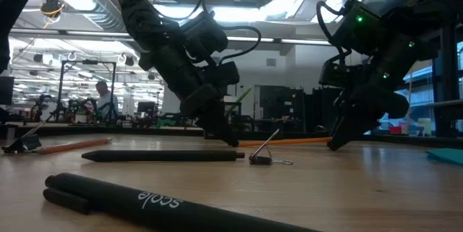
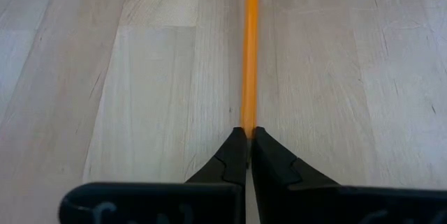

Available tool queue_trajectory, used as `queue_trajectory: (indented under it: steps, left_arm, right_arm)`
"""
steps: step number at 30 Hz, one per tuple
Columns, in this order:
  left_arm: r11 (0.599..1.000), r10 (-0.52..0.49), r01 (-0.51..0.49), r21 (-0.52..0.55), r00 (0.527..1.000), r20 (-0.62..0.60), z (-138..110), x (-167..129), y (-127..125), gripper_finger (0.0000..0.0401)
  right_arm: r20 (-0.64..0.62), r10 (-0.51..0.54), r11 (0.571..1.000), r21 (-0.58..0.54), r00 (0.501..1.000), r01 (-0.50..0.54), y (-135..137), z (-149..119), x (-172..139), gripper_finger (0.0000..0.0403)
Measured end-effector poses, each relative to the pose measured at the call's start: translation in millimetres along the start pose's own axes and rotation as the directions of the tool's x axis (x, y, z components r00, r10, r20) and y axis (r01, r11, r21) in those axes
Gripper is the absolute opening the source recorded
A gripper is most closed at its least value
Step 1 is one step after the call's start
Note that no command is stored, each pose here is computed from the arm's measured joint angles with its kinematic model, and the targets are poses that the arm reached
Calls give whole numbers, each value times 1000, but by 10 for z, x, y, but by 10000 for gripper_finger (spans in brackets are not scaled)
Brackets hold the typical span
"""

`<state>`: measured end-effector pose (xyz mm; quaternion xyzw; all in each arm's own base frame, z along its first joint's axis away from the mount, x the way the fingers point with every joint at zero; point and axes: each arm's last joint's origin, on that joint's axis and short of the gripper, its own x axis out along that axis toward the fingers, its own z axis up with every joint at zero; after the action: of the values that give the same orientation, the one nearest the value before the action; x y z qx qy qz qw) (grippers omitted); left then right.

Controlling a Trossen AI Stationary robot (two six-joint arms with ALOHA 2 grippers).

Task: Pick and place office supplies into organizer
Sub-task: Put the right orange pencil into the desk organizer

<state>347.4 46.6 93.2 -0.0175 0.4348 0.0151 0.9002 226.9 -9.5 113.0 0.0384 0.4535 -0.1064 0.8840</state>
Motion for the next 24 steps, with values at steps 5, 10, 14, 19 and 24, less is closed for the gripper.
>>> queue_trajectory:
  steps: [5,10,14,19,24]
  left_arm:
    - [1000,0,0,0,1000,0,0,0,0,3]
    - [1000,1,-1,-1,1000,0,0,0,1,3]
    - [1000,1,-1,-3,1000,5,2,0,2,8]
    - [1000,10,-10,-2,1000,24,31,-42,1,39]
    - [999,3,-2,-32,1000,29,81,-204,15,77]
  right_arm:
    - [0,-1,1000,0,1000,1,-1,0,0,81]
    - [-1,-3,1000,1,1000,3,-2,-1,0,55]
    - [-3,-3,1000,-5,1000,3,-2,-3,0,30]
    - [-4,0,1000,0,1000,0,-1,0,-2,25]
    - [-39,0,1000,0,999,0,7,48,-21,27]
